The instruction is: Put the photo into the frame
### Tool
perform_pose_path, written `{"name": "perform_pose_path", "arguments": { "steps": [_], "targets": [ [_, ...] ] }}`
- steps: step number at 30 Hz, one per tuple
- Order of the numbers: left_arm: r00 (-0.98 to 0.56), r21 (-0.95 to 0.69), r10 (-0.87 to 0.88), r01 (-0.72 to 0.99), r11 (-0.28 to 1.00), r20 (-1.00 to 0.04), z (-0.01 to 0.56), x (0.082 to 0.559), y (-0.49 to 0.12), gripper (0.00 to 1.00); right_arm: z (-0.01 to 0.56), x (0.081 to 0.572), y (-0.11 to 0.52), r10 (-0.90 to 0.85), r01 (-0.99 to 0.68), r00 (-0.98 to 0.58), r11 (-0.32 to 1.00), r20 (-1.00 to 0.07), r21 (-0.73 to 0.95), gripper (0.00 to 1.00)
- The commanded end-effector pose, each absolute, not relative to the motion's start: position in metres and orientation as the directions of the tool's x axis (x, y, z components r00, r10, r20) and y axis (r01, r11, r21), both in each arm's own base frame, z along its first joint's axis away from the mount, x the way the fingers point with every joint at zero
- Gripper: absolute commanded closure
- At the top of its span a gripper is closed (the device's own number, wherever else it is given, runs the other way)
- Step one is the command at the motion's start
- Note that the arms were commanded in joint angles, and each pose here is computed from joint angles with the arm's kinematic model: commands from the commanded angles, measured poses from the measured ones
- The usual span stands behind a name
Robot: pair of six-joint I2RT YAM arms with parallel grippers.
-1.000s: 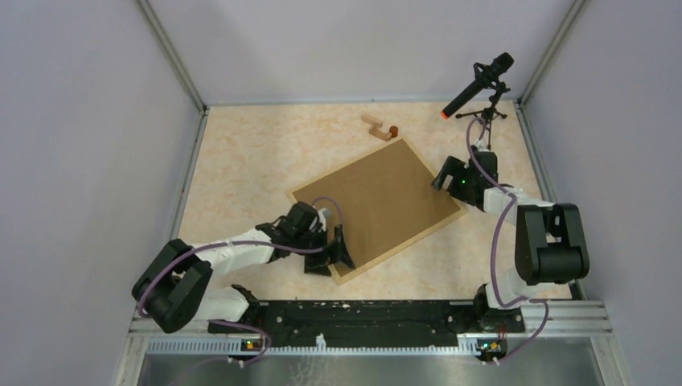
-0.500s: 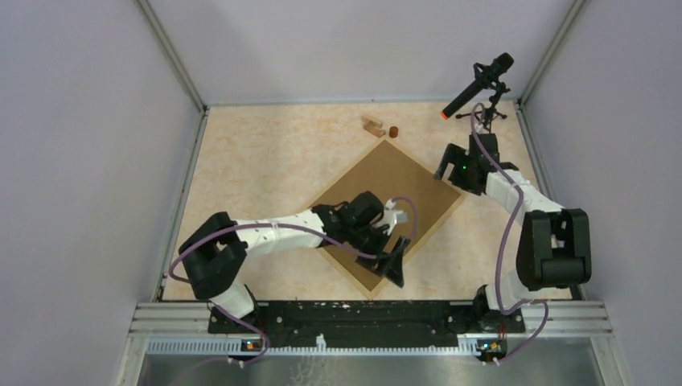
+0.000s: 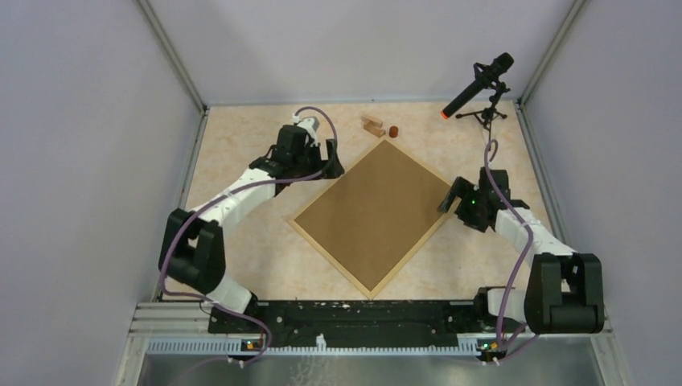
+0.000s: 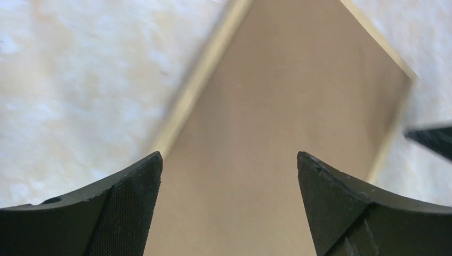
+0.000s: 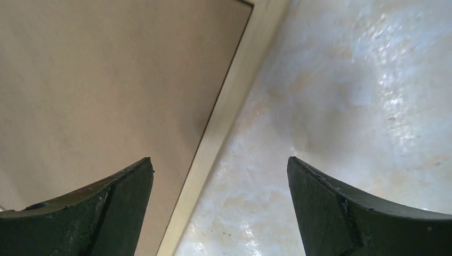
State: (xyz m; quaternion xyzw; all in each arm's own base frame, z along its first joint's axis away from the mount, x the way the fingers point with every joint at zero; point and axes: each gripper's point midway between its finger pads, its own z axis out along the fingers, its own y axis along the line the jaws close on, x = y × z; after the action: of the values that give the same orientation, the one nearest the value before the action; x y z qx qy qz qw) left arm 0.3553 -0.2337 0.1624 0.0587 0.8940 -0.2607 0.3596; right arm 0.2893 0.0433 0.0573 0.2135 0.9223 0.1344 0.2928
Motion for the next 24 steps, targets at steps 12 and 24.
{"name": "perform_pose_path", "arguments": {
  "steps": [12, 24],
  "targets": [
    [-0.919, -0.674, -0.138, 0.163, 0.721, -0.370, 0.042, 0.400, -0.239, 0.01, 0.051, 0.311, 0.067, 0.477, 0.206, -0.757, 0.823, -0.447, 0.529, 0.07],
    [-0.975, -0.791, -0.044, 0.149, 0.594, -0.217, 0.054, 0.244, -0.276, 0.01, 0.055, 0.315, 0.080, 0.482, 0.172, -0.770, 0.787, -0.417, 0.592, 0.07]
  ]
}}
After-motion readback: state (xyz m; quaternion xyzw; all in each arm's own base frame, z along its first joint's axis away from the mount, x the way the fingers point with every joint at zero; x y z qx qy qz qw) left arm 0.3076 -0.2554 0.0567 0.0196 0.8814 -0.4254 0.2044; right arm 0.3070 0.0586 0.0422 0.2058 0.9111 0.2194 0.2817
